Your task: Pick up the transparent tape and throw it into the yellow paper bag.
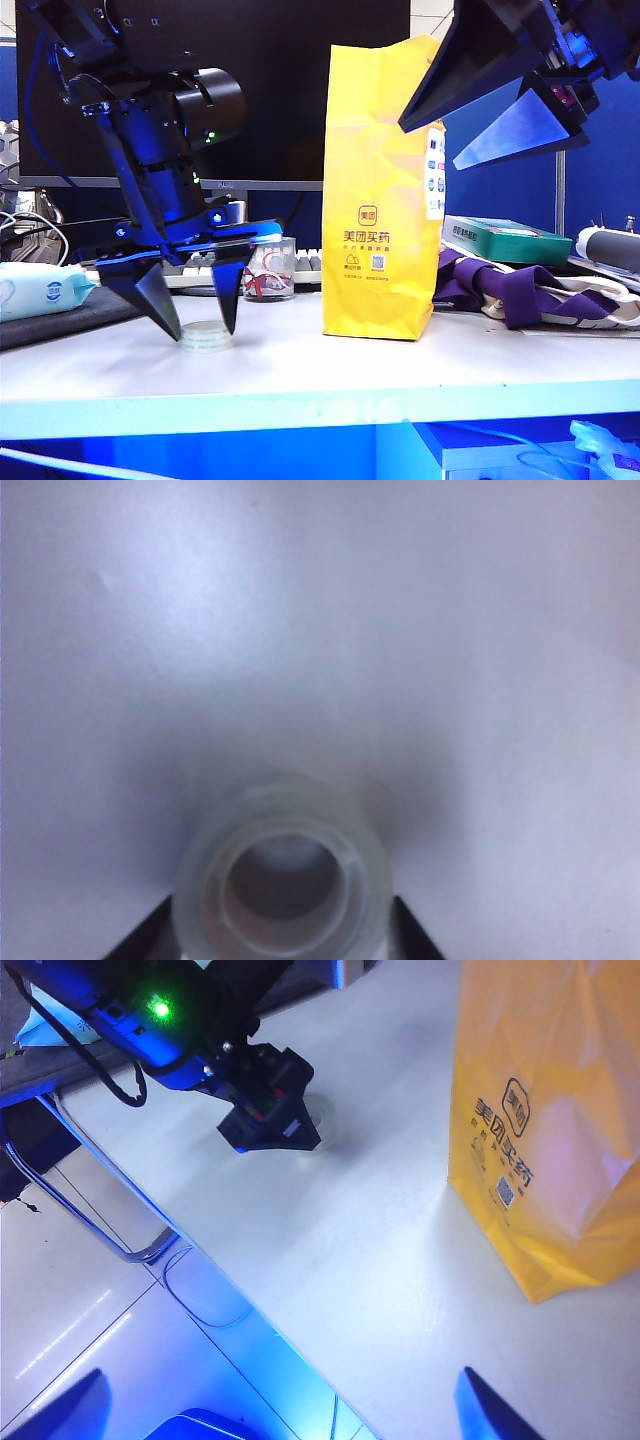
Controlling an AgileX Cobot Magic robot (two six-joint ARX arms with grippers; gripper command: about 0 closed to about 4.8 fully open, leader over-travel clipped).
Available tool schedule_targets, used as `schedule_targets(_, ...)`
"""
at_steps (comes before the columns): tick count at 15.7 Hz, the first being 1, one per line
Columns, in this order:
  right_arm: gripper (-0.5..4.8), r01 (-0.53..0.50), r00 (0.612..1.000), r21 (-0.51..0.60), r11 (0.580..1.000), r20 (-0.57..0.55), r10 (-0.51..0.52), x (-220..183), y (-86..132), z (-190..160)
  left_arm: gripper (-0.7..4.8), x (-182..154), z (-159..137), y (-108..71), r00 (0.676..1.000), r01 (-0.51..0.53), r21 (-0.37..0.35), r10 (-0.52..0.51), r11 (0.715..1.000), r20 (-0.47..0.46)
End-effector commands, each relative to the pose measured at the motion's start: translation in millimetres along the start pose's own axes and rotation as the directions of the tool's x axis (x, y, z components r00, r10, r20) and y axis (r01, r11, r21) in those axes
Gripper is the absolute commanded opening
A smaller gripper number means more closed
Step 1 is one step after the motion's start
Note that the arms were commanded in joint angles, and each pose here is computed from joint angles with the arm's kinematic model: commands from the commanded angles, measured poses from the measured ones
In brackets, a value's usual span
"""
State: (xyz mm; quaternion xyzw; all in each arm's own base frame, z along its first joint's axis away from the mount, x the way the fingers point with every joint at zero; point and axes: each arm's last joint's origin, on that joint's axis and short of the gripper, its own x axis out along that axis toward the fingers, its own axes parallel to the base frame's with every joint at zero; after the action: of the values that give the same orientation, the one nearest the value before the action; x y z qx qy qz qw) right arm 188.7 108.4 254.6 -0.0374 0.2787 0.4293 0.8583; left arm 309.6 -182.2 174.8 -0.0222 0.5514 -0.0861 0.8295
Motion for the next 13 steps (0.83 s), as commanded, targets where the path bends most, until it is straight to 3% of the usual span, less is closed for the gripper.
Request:
schedule_targets(1,4.63,-0.001,1.0,-0.008,1.0,0.017,0.001,-1,0,3,2.01,-1,3,-1.7,1.0,0.012,0.03,-0.013,0.999,0.025)
schedule_targets(11,4.63,0.022,1.0,-0.007,1.0,0.016,-0.022,-1,0,3,1.84,-7,17,-9.0,0.989,0.076,0.131,-0.091,0.988,0.118)
schedule_targets(12,4.63,0.022,1.0,-0.008,1.0,0.016,-0.022,-1,0,3,2.29,-9,21,-10.7,0.985,0.082,0.14,-0.102,0.987,0.139)
schedule_targets(13,4.63,0.022,1.0,-0.008,1.0,0.016,-0.022,-1,0,3,3.95,-11,24,-12.2,0.981,0.088,0.146,-0.111,0.985,0.159)
